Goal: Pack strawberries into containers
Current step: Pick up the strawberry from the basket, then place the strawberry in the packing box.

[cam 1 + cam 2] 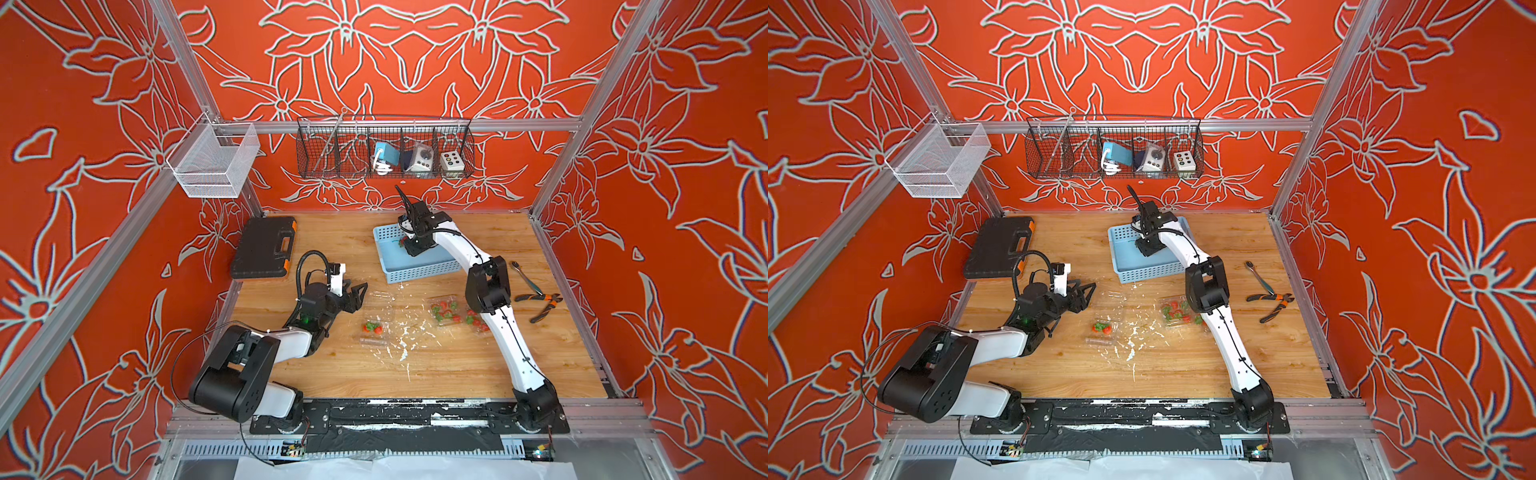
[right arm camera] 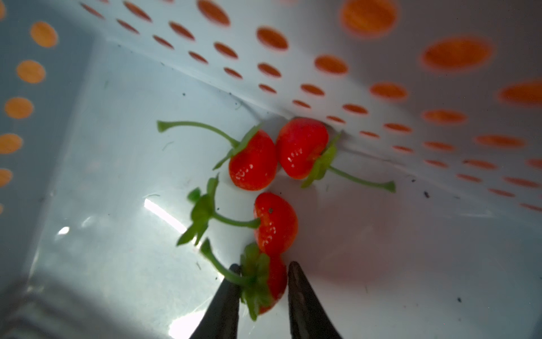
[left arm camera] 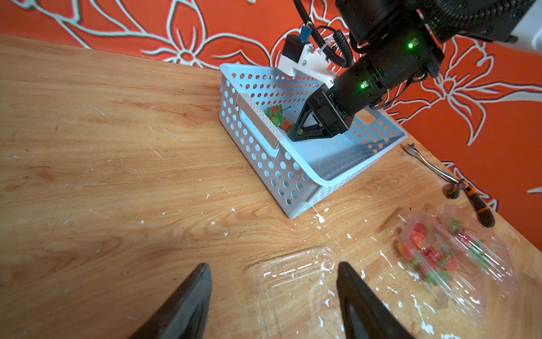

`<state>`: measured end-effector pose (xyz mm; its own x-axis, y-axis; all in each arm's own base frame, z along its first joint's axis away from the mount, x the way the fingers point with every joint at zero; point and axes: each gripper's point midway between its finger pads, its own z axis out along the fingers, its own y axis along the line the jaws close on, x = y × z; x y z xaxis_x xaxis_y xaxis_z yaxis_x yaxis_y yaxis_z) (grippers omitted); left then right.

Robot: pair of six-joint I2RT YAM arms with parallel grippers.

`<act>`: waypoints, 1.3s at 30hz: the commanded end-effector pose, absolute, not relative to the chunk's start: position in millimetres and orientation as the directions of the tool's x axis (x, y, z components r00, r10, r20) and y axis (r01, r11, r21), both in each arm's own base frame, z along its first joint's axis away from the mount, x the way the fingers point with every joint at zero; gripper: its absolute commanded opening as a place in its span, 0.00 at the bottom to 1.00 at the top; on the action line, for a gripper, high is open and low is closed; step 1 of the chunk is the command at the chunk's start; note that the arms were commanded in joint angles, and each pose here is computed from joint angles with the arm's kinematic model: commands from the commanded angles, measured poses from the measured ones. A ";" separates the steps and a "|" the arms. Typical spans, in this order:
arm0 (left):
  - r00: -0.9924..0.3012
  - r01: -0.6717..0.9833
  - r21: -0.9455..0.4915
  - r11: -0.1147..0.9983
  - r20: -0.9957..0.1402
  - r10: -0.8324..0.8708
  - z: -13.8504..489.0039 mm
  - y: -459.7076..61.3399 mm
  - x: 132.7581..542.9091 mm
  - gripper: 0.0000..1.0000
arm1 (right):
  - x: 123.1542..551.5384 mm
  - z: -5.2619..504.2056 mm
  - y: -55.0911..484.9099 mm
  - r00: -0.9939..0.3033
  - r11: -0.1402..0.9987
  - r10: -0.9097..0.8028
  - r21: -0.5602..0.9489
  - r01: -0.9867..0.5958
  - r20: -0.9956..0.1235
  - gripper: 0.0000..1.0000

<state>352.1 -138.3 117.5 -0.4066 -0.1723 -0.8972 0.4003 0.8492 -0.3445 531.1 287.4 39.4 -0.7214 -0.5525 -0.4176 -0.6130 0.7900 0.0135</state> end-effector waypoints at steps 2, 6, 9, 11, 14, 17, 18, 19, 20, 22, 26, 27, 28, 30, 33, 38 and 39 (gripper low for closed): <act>-0.367 0.430 -0.325 0.842 -0.915 -0.165 130.0 -143.3 357.3 0.67 | 531.1 54.7 293.2 -0.684 0.763 -0.572 0.011 -0.646 -0.453 0.24; -0.370 0.432 -0.326 0.841 -0.914 -0.164 129.0 -143.9 357.1 0.67 | 529.0 77.6 289.8 -0.660 0.760 -0.572 -0.013 -0.650 -0.487 0.21; -0.371 0.433 -0.326 0.841 -0.914 -0.164 128.9 -144.2 357.1 0.67 | 525.7 93.3 286.0 -0.647 0.762 -0.567 -0.026 -0.647 -0.510 0.20; -0.370 0.433 -0.326 0.841 -0.914 -0.164 128.9 -144.2 357.0 0.67 | 521.7 102.1 283.0 -0.641 0.763 -0.564 -0.032 -0.645 -0.520 0.19; -0.368 0.432 -0.325 0.841 -0.915 -0.164 129.8 -143.9 357.1 0.67 | 515.3 112.2 280.9 -0.635 0.764 -0.560 -0.035 -0.645 -0.533 0.19; -0.370 0.431 -0.325 0.842 -0.915 -0.164 129.1 -143.9 357.1 0.67 | 507.5 122.9 277.4 -0.634 0.767 -0.553 -0.032 -0.641 -0.541 0.19; -0.368 0.431 -0.324 0.843 -0.915 -0.164 129.7 -143.6 357.2 0.67 | 502.9 125.6 275.9 -0.637 0.766 -0.551 -0.025 -0.642 -0.540 0.19; -0.367 0.431 -0.322 0.843 -0.916 -0.162 129.8 -143.5 357.2 0.67 | 496.3 131.5 277.0 -0.631 0.759 -0.551 -0.014 -0.651 -0.546 0.19; -0.366 0.430 -0.323 0.843 -0.916 -0.164 129.9 -143.4 357.3 0.67 | 490.1 137.0 279.1 -0.625 0.753 -0.550 -0.006 -0.658 -0.554 0.19; -0.369 0.427 -0.323 0.844 -0.915 -0.164 129.0 -143.1 357.5 0.67 | 474.1 146.8 281.7 -0.613 0.746 -0.550 -0.003 -0.666 -0.567 0.19; -0.366 0.423 -0.324 0.846 -0.915 -0.167 129.6 -142.3 357.5 0.67 | 429.0 162.2 294.2 -0.583 0.715 -0.555 0.018 -0.699 -0.594 0.20; -0.366 0.422 -0.324 0.847 -0.915 -0.168 129.7 -142.0 357.4 0.67 | 414.9 164.1 298.5 -0.570 0.704 -0.561 0.017 -0.710 -0.601 0.20; -0.366 0.421 -0.326 0.846 -0.915 -0.170 129.7 -141.9 357.1 0.67 | 399.4 164.5 303.8 -0.557 0.688 -0.571 0.018 -0.725 -0.603 0.20; -0.362 0.417 -0.325 0.849 -0.916 -0.174 130.6 -140.8 357.4 0.67 | 368.7 161.3 314.7 -0.537 0.656 -0.597 0.023 -0.754 -0.596 0.20; -0.358 0.409 -0.325 0.853 -0.917 -0.178 130.9 -139.1 357.5 0.67 | 322.5 152.8 335.8 -0.515 0.602 -0.620 0.061 -0.796 -0.592 0.21; -0.351 0.399 -0.321 0.859 -0.919 -0.180 131.9 -136.2 356.6 0.67 | 253.7 138.9 371.8 -0.470 0.499 -0.669 0.121 -0.858 -0.576 0.21; -0.350 0.397 -0.320 0.860 -0.919 -0.180 132.0 -135.7 356.2 0.67 | 243.2 136.1 377.5 -0.460 0.480 -0.681 0.127 -0.868 -0.570 0.22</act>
<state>353.9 -135.1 117.4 -0.4009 -0.1753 -0.8992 0.3833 0.8594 -0.3385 261.2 364.2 131.5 -0.4609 -0.6991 -0.5466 -0.8616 0.5001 0.0870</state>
